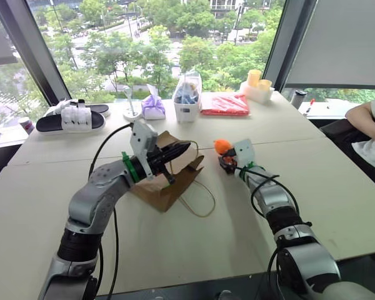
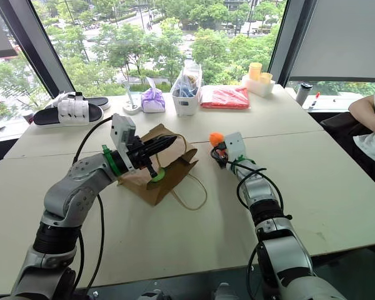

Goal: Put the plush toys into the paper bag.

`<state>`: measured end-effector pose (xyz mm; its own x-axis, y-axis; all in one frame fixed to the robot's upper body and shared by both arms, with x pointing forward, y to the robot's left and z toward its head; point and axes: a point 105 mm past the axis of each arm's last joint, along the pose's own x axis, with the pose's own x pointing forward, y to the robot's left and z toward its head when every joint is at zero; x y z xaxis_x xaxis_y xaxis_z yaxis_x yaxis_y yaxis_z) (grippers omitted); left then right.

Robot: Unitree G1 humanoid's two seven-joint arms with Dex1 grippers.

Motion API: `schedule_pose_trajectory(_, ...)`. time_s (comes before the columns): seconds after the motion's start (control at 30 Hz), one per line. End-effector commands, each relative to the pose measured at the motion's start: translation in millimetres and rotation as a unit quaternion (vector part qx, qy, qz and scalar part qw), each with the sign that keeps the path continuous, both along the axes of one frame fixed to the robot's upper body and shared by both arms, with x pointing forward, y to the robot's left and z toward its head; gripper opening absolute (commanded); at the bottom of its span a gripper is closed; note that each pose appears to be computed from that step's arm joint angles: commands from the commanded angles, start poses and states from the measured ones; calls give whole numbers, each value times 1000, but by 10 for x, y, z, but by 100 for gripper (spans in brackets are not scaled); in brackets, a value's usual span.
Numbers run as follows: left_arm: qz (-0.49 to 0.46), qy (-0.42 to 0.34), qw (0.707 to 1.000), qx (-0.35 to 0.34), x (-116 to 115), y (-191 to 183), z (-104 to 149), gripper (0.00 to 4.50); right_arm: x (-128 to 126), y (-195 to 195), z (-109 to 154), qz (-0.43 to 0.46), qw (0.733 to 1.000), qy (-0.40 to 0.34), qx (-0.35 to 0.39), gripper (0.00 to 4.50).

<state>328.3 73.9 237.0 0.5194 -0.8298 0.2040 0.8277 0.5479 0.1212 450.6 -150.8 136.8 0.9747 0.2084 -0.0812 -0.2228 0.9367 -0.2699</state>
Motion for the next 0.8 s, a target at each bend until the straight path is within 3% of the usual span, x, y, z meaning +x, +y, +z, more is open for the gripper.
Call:
schedule_pose_trajectory(0.03, 1, -32, 999, -4, -55, -3, 126, 0, 10, -26, 58, -13, 1000, -16, 5, 220)
schedule_pose_trajectory(0.07, 1, -32, 999, -4, -55, -3, 125, 0, -10, 39, 88, 9, 999, -25, 18, 220)
schedule_pose_trajectory(0.2, 1, -32, 999, -3, -56, -1, 123, 0, 5, 22, 38, -3, 1000, -10, 8, 70)
schedule_pose_trajectory(0.6, 1, -33, 999, -3, -55, 1, 119, 0, 8, 56, 130, 11, 1000, -25, 13, 70)
schedule_pose_trajectory(0.63, 1, -33, 999, -3, -56, 0, 118, 0, 2, 57, 146, 12, 999, -30, 15, 14)
schedule_pose_trajectory(0.67, 2, -33, 999, -3, -55, -2, 118, 0, -3, 55, 156, 14, 999, -33, 15, 3)
schedule_pose_trajectory(0.8, 1, -33, 999, -3, -57, -9, 117, 0, -11, 60, 151, 19, 999, -31, 12, 3)
